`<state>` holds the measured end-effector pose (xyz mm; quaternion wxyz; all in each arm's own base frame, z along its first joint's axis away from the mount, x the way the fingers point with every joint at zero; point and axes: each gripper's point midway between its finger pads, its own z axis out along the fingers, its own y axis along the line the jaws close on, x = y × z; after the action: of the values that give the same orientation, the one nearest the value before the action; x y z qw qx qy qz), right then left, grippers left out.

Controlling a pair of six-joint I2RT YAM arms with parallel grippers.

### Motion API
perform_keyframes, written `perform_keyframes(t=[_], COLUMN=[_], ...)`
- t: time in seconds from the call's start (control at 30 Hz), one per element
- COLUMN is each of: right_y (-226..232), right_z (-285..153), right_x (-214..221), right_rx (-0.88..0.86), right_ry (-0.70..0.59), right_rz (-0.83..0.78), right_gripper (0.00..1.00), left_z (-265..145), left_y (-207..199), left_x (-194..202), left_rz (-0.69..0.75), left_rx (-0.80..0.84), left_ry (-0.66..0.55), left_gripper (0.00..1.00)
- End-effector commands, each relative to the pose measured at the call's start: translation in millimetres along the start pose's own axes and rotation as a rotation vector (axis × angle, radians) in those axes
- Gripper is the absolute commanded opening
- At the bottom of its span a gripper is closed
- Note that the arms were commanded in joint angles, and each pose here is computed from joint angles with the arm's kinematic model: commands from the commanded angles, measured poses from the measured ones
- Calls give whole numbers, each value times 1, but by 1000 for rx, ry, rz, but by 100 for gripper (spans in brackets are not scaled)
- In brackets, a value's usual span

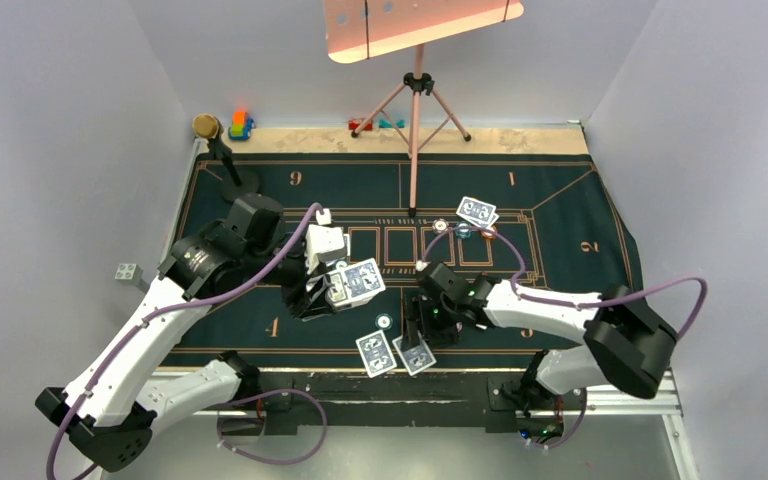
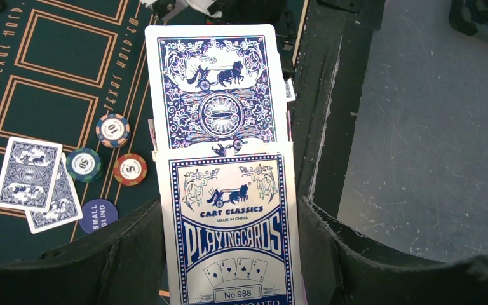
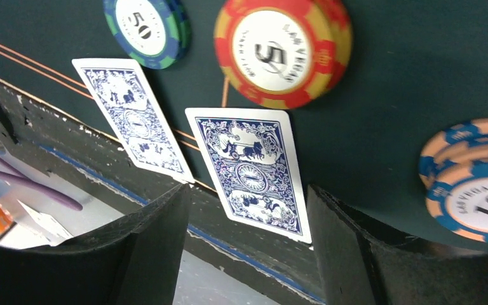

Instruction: Distribute texas hold em gaming equipment

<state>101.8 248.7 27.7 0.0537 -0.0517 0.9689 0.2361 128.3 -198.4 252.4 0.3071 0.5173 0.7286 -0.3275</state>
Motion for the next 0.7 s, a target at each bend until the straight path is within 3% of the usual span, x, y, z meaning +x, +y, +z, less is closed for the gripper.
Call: perform_keyframes(t=[0.0, 0.3, 0.5, 0.67], right_y=[32, 76, 71, 65], right_z=[7, 4, -2, -45], right_x=[-2, 8, 16, -3], right_rx=[-82, -212, -186, -97], right_ry=[24, 69, 112, -10], right_rz=[-101, -260, -289, -328], right_gripper=[70, 65, 68, 73], left_z=[-10, -12, -12, -12], left_y=[-2, -3, -4, -4], left_x=[-14, -14, -14, -14], left_rz=[44, 44, 45, 46], left_rx=[-16, -15, -15, -17], left_ry=[-48, -50, -51, -48], left_gripper=[0, 0, 0, 0])
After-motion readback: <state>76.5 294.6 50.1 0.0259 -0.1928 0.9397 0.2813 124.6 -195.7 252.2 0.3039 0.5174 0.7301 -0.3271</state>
